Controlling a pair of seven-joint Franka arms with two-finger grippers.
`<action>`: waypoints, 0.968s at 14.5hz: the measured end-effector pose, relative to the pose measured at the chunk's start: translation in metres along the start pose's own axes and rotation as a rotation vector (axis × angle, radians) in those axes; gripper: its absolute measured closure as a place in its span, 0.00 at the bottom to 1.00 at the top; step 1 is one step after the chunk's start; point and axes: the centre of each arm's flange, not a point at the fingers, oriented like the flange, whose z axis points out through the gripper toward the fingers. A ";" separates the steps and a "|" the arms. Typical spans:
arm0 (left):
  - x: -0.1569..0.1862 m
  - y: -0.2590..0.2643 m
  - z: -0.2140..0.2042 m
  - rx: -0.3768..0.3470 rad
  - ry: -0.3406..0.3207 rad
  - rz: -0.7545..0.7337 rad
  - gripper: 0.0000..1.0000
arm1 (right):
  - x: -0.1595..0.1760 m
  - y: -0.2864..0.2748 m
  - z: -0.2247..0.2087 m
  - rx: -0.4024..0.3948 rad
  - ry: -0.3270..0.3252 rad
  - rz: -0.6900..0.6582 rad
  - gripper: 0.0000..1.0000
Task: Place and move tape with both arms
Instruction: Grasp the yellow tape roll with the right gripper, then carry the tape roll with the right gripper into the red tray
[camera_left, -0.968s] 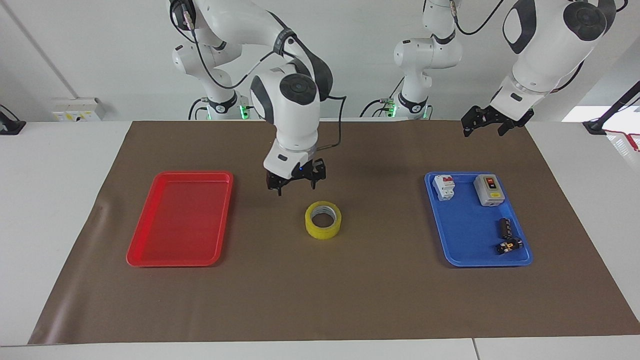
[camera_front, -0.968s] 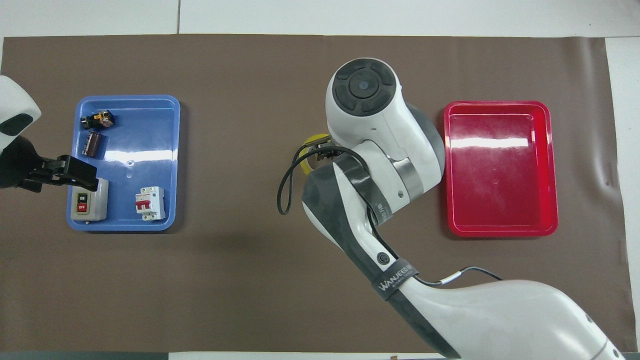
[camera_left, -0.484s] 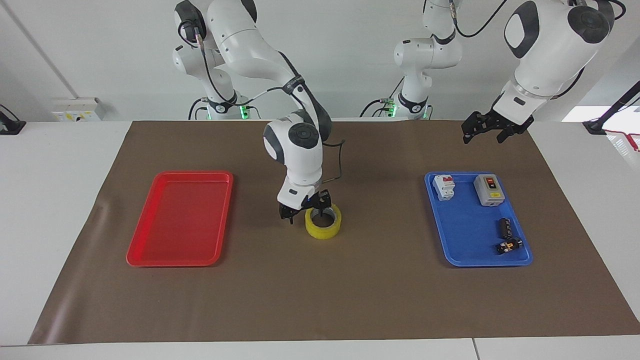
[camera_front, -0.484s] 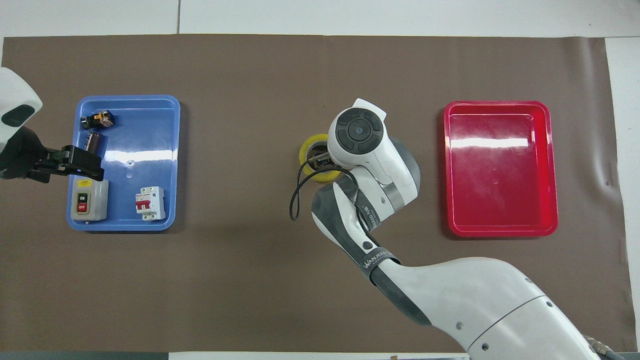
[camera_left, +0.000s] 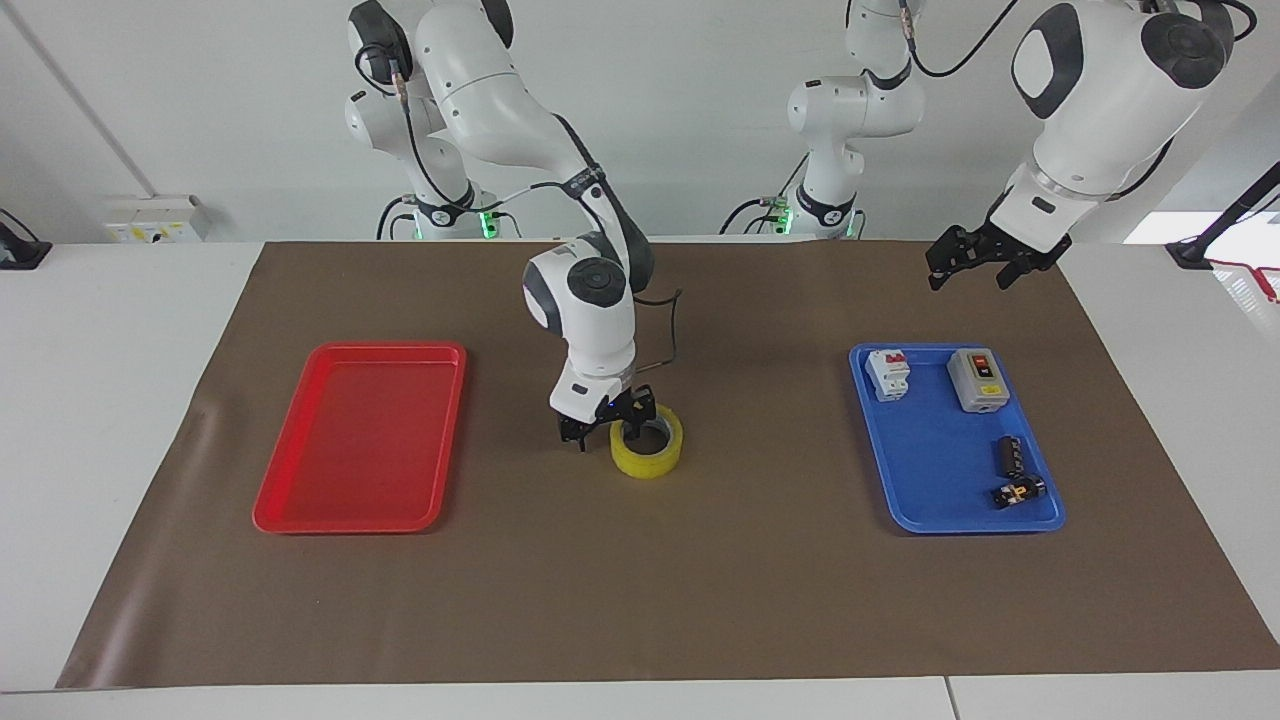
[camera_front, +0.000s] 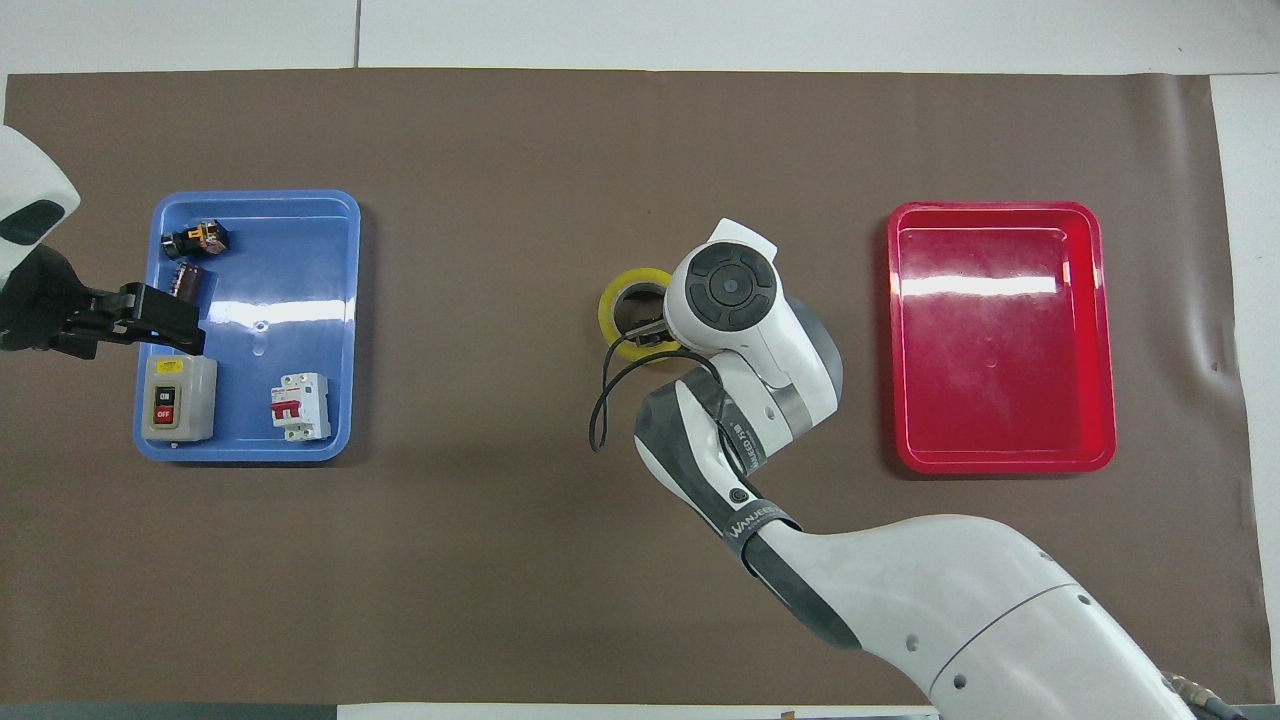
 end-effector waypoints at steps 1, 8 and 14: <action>0.000 -0.004 0.000 -0.001 0.001 -0.007 0.00 | 0.000 0.000 0.000 0.002 0.000 0.001 0.23; -0.001 0.005 -0.006 0.001 0.015 0.008 0.00 | 0.003 0.007 -0.009 -0.015 -0.041 0.013 0.78; -0.002 -0.002 -0.009 0.000 0.020 -0.003 0.00 | 0.027 0.117 -0.116 -0.049 -0.183 0.004 0.78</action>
